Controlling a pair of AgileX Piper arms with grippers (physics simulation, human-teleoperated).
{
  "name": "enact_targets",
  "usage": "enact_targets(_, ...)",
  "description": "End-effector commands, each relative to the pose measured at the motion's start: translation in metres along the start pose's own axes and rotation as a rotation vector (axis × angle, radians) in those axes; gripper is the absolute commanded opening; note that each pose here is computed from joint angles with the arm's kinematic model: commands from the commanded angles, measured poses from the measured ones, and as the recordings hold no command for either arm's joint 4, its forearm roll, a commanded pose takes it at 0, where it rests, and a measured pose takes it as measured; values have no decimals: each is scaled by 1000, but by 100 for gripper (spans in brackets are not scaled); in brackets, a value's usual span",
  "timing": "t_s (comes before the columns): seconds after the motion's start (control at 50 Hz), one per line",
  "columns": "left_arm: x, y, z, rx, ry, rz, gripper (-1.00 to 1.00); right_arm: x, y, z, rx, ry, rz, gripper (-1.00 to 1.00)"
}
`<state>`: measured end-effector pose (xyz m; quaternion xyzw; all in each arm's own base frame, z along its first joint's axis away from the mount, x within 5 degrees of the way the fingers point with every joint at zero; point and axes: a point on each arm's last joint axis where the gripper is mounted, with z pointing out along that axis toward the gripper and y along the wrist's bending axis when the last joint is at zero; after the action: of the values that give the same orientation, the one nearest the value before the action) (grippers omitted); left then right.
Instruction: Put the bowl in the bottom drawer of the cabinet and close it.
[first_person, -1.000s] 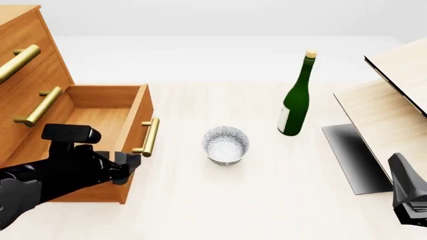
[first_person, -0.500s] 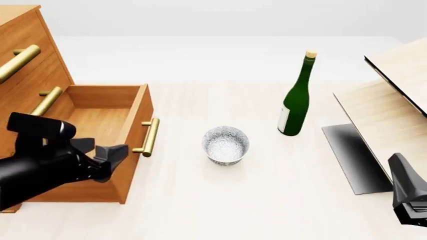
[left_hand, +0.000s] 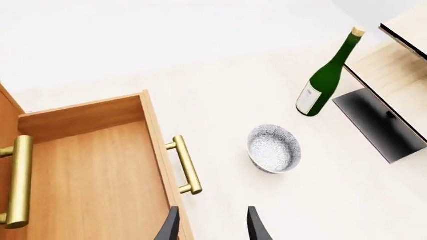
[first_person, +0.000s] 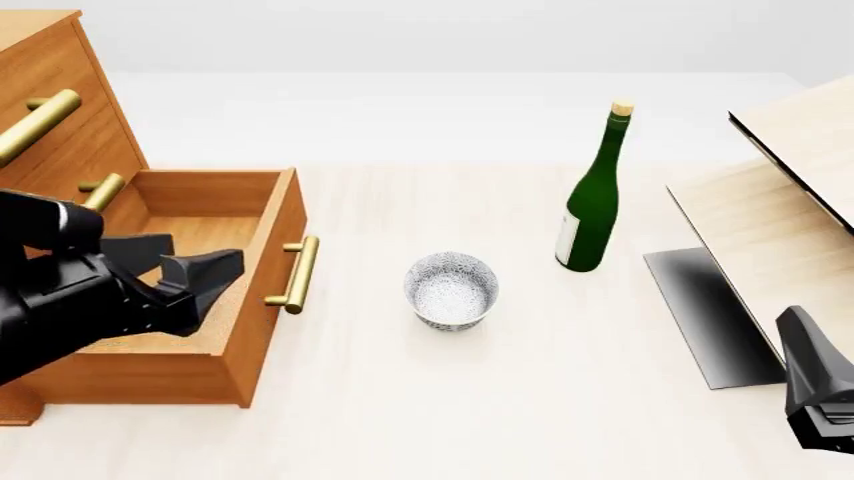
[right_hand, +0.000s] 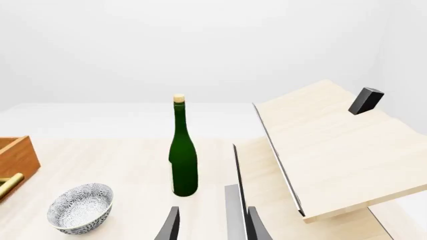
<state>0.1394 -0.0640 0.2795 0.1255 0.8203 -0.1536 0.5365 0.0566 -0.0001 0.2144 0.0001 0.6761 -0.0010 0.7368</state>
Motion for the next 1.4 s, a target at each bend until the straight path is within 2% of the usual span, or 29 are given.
enact_targets(0.02, -13, -7, -4, 36, -45, -3, 100, 0, 0, 0, 0, 0, 0, 100)
enact_targets(0.34, -27, -17, 8, 87, -76, -18, 100, 0, 0, 0, 0, 0, 0, 100)
enact_targets(0.66, -38, -23, 28, 100, -75, -35, 100, 0, 0, 0, 0, 0, 0, 100)
enact_targets(1.04, -44, -39, 54, 156, -79, -44, 100, 0, 0, 0, 0, 0, 0, 100)
enact_targets(1.4, -37, -53, 87, 188, -36, -55, 100, 0, 0, 0, 0, 0, 0, 100)
